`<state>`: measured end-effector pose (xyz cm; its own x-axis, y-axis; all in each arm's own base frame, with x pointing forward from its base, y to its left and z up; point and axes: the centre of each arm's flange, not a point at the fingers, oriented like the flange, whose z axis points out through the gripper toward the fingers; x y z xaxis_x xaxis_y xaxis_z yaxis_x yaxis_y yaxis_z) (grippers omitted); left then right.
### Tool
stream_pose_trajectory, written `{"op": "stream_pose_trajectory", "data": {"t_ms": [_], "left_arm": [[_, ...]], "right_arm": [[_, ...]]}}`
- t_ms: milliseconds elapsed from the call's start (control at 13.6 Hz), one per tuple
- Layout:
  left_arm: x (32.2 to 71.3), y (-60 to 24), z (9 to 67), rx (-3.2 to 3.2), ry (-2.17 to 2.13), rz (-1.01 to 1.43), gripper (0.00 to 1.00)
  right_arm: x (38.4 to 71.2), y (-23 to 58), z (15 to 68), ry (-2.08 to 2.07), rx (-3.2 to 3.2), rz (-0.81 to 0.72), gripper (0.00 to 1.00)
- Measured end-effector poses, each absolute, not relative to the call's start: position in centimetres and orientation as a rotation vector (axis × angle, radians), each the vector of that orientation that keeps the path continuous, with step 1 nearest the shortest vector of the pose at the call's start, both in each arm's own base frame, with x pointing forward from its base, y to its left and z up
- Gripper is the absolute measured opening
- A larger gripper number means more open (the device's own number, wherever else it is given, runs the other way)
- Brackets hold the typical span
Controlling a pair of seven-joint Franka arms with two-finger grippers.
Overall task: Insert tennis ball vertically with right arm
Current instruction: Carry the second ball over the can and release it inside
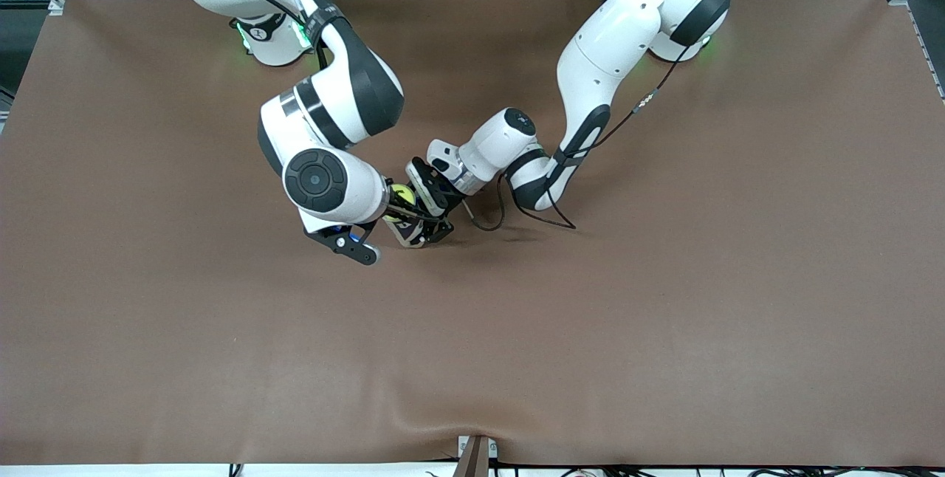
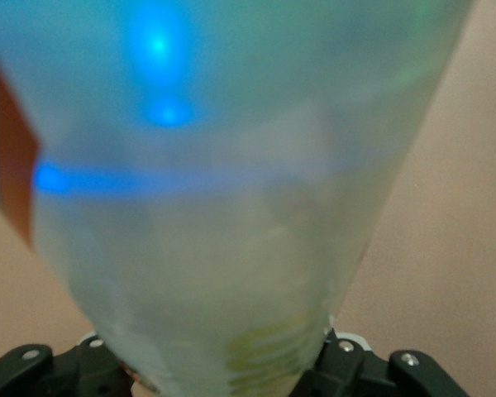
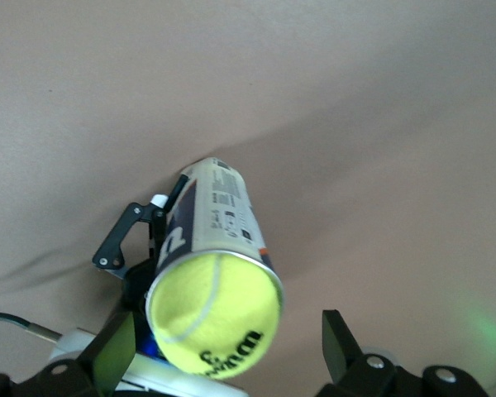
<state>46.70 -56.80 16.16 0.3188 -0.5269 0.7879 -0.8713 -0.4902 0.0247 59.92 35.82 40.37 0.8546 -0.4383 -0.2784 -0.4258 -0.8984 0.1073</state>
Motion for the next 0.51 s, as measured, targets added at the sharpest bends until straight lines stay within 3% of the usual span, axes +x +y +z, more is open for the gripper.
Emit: {"op": "stream_pose_trajectory", "data": {"t_ms": [514], "left_arm": [[46.7, -56.8, 16.2, 2.141, -1.235, 1.025, 0.77]], "right_arm": [[59.6, 34.2, 41.3, -0.644, 2.96, -0.531, 1.0]]}}
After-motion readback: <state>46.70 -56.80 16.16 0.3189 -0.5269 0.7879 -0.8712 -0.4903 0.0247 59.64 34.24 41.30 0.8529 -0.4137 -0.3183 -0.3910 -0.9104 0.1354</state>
